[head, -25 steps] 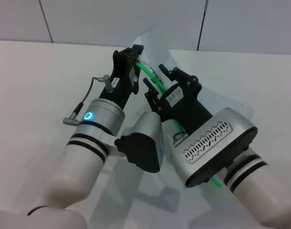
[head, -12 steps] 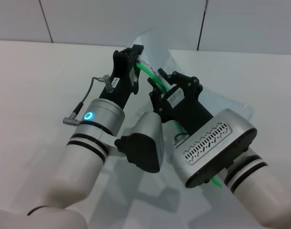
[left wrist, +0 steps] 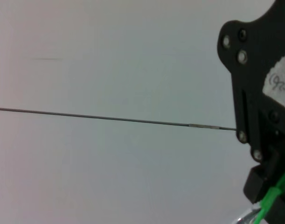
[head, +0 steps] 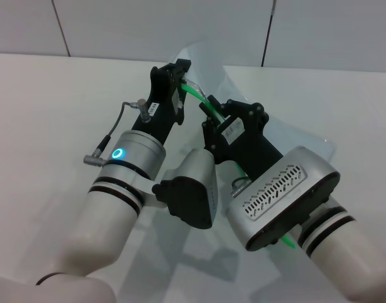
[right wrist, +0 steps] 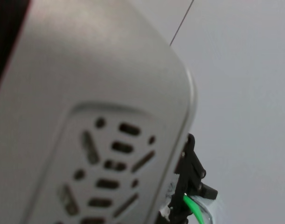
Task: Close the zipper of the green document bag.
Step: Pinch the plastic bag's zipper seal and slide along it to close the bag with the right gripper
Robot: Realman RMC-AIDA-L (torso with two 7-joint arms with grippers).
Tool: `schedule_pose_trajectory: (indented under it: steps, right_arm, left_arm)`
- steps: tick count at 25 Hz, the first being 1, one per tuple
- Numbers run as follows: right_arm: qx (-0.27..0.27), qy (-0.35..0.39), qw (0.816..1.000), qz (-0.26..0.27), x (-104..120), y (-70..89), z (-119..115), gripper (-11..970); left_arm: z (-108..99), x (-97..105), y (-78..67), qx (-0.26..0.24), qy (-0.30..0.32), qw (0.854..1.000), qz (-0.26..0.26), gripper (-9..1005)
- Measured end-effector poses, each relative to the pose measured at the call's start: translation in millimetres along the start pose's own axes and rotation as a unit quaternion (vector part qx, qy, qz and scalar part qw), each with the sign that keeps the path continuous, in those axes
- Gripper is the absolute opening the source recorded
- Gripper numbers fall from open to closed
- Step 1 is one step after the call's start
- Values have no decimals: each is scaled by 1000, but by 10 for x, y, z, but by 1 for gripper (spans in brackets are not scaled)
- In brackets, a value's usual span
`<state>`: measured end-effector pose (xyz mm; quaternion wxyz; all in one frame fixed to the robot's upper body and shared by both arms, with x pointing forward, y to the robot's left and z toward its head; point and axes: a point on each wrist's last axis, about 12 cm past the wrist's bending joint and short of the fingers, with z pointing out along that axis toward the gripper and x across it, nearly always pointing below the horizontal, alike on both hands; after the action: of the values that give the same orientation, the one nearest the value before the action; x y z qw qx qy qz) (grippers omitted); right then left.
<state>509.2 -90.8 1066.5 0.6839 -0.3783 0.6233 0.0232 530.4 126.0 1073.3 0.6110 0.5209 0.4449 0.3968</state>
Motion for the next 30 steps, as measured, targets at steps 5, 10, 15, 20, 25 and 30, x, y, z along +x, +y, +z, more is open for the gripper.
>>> schedule_pose_trajectory:
  steps: [5,10,15,20,25,30]
  right_arm:
    - [0,0,1000,0,1,5,-2,119]
    - [8,-2,1000,0,1,-13,-6,85]
    - [10,-3,1000,-1,5,-15,-14,85]
    - [10,-3,1000,-1,8,-13,-18,86]
    - [10,-3,1000,-1,6,-13,-19,85]
    - [11,-3,1000,-1,9,-13,-22,81]
  left_arm:
    - [0,0,0,0,0,1000,0,63]
    - [0,-4,-9,4,-2,1000,2,63]
    - [0,-11,-26,11,-5,1000,7,63]
    - [0,-13,-26,11,-6,1000,6,64]
    - [-1,-13,-23,10,-5,1000,4,64]
    - [-7,-13,-1,0,-5,1000,-8,64]
